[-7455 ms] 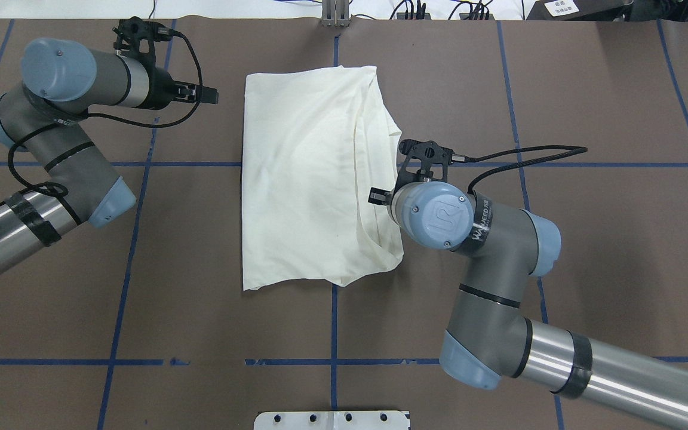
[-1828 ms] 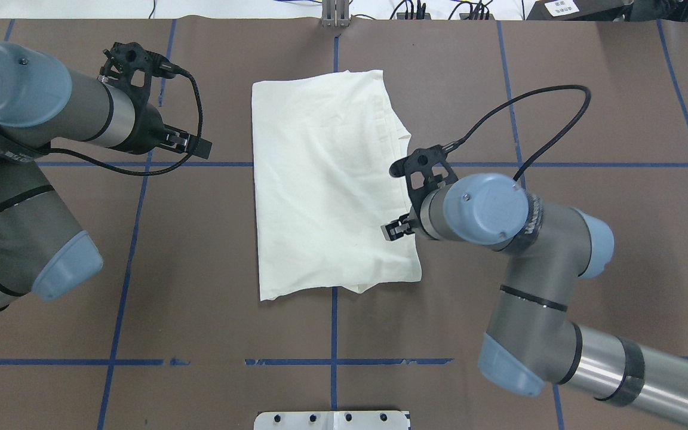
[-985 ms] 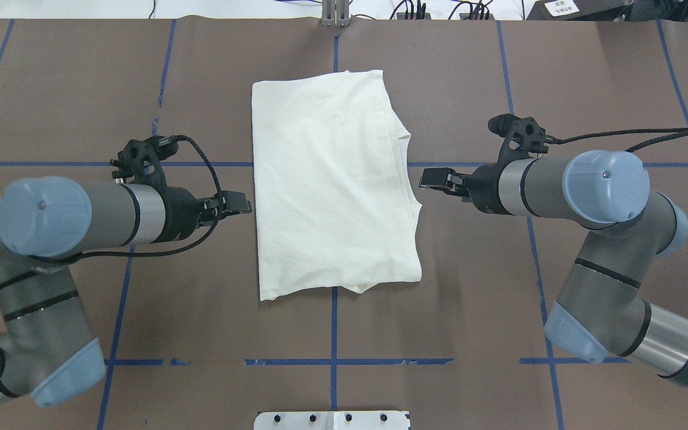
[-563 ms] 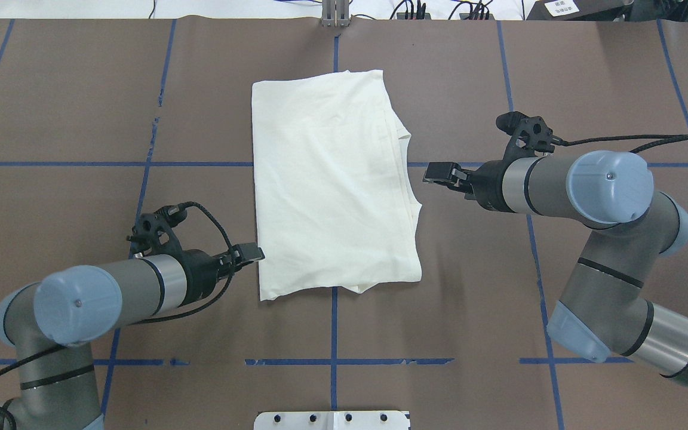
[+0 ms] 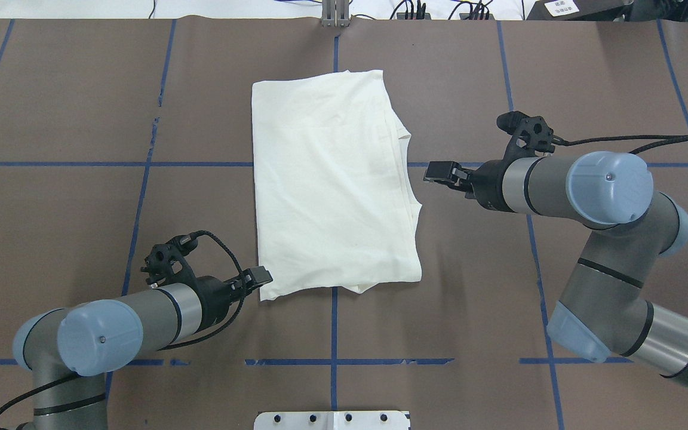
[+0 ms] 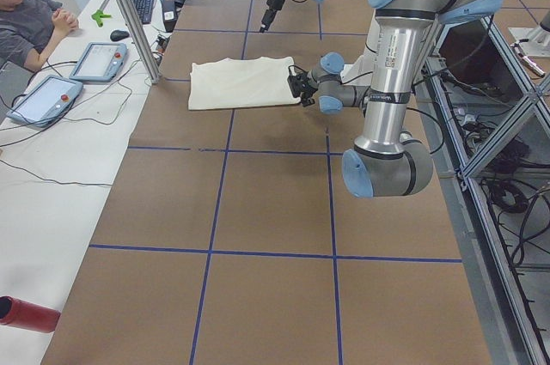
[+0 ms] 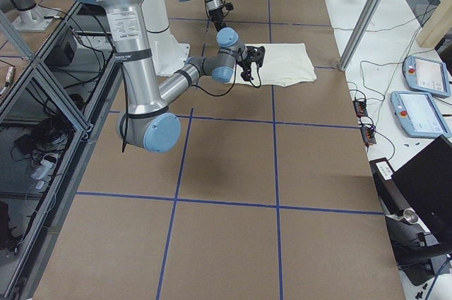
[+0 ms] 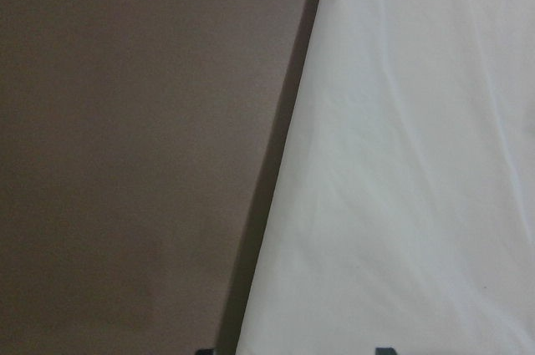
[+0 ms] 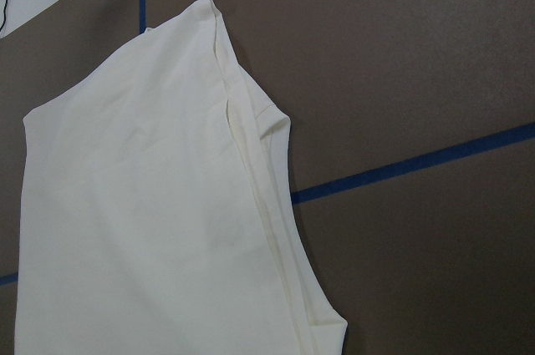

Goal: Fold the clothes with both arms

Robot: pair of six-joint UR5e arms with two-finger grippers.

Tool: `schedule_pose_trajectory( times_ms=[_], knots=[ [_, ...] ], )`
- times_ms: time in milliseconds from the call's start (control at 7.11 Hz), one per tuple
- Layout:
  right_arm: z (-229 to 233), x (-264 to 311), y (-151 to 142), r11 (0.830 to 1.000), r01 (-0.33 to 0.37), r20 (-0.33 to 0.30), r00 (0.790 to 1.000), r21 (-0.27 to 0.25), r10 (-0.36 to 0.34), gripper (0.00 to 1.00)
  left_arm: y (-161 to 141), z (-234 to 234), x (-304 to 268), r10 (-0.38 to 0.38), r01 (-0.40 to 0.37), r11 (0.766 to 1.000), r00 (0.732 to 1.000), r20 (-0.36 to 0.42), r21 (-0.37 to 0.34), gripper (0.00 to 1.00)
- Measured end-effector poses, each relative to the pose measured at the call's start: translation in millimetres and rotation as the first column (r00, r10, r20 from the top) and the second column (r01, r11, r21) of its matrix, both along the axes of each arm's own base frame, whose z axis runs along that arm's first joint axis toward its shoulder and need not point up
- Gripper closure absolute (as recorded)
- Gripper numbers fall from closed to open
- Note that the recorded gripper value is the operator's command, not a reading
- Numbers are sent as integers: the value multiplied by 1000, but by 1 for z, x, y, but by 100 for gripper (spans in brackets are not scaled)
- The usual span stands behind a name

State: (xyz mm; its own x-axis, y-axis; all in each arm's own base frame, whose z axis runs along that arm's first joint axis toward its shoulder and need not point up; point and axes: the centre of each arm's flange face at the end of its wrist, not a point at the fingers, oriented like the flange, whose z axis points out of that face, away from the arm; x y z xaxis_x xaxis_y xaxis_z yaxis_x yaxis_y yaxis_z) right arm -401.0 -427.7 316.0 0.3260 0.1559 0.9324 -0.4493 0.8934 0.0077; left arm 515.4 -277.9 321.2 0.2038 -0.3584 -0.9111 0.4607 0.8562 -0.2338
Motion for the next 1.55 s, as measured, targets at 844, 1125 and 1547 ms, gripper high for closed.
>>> schedule_pose_trajectory(
  times_ms=[844,1125,1547],
  knots=[
    [0,0,0,1000,-1,-1,1000,0,1,0,6,-1,27,-14,14,1000,1000,-1,-15,34],
    [1,0,0,1000,-1,-2,1000,-1,1,0,5,-4,30,-16,16,1000,1000,-4,-14,34],
    [1,0,0,1000,-2,-2,1000,0,2,0,4,-3,35,-16,16,1000,1000,-1,-14,55]
  ],
)
